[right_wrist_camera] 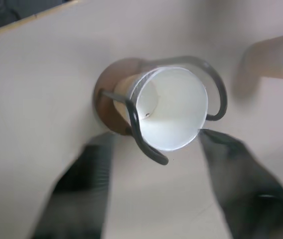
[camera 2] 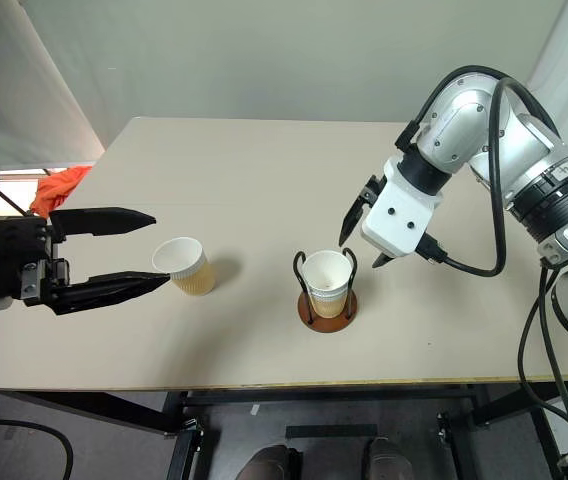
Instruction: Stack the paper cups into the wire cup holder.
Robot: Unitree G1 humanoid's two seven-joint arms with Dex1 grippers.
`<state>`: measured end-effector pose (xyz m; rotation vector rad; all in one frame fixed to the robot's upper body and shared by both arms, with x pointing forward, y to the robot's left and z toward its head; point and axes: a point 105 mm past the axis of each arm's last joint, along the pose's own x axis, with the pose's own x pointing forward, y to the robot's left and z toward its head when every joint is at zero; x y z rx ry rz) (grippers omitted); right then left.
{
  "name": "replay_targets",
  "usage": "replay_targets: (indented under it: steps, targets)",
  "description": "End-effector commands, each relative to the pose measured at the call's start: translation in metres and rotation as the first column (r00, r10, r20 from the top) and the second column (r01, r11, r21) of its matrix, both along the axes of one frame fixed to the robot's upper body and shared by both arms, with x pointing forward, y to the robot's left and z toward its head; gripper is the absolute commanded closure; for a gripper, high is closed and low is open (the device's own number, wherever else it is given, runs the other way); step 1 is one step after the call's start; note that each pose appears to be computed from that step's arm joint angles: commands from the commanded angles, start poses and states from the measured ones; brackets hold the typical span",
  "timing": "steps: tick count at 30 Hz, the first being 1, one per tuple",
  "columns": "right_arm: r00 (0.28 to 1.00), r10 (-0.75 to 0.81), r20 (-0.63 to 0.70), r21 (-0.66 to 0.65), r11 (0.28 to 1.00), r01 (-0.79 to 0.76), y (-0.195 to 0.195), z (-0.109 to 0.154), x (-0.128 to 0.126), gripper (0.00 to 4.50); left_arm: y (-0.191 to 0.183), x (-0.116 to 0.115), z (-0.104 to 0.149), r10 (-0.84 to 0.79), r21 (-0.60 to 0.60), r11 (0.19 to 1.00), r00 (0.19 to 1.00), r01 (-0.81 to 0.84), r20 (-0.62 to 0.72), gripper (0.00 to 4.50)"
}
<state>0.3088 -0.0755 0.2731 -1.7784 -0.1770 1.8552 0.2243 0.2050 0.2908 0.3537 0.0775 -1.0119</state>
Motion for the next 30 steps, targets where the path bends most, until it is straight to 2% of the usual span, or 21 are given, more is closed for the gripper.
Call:
replay_targets:
  steps: [1, 3, 5, 8, 11, 14, 17, 23, 30]
  targets:
    - [0.998, -0.014, -0.054, 0.162, 0.987, 0.022, 0.012, 0.030, -0.006, 0.19, 0.010, 0.002, 0.004, 0.054, 0.049, 0.997, 0.998, -0.056, 0.037, 0.00]
    - [0.979, -0.046, -0.198, 0.336, 0.935, 0.112, 0.024, 0.049, -0.001, 0.19, 0.025, 0.011, -0.004, 0.133, 0.141, 0.981, 0.991, -0.137, 0.033, 0.00]
    - [0.946, -0.039, -0.322, 0.485, 0.851, 0.200, 0.038, 0.061, 0.005, 0.19, 0.043, 0.021, -0.012, 0.211, 0.239, 0.947, 0.976, -0.217, 0.052, 0.00]
    - [0.897, -0.041, -0.440, 0.611, 0.718, 0.332, 0.061, 0.056, 0.014, 0.19, 0.065, 0.032, -0.026, 0.273, 0.379, 0.882, 0.959, -0.281, 0.076, 0.00]
    - [0.803, -0.009, -0.595, 0.616, 0.637, 0.464, 0.077, 0.045, 0.006, 0.19, 0.073, 0.038, -0.031, 0.263, 0.449, 0.850, 0.961, -0.274, 0.090, 0.00]
    - [0.735, -0.011, -0.678, 0.578, 0.609, 0.543, 0.082, 0.035, -0.002, 0.19, 0.078, 0.048, -0.030, 0.248, 0.498, 0.820, 0.959, -0.282, 0.135, 0.00]
    - [0.714, -0.035, -0.700, 0.557, 0.598, 0.576, 0.081, 0.023, -0.007, 0.19, 0.072, 0.059, -0.027, 0.198, 0.504, 0.827, 0.968, -0.249, 0.153, 0.00]
    - [0.681, -0.061, -0.730, 0.529, 0.579, 0.620, 0.079, 0.010, -0.012, 0.19, 0.053, 0.068, -0.044, 0.053, 0.510, 0.857, 0.997, -0.078, 0.063, 0.00]
    - [0.673, -0.069, -0.736, 0.537, 0.546, 0.643, 0.079, 0.010, -0.016, 0.19, 0.053, 0.089, -0.062, 0.000, 0.566, 0.824, 1.000, -0.003, 0.006, 0.00]
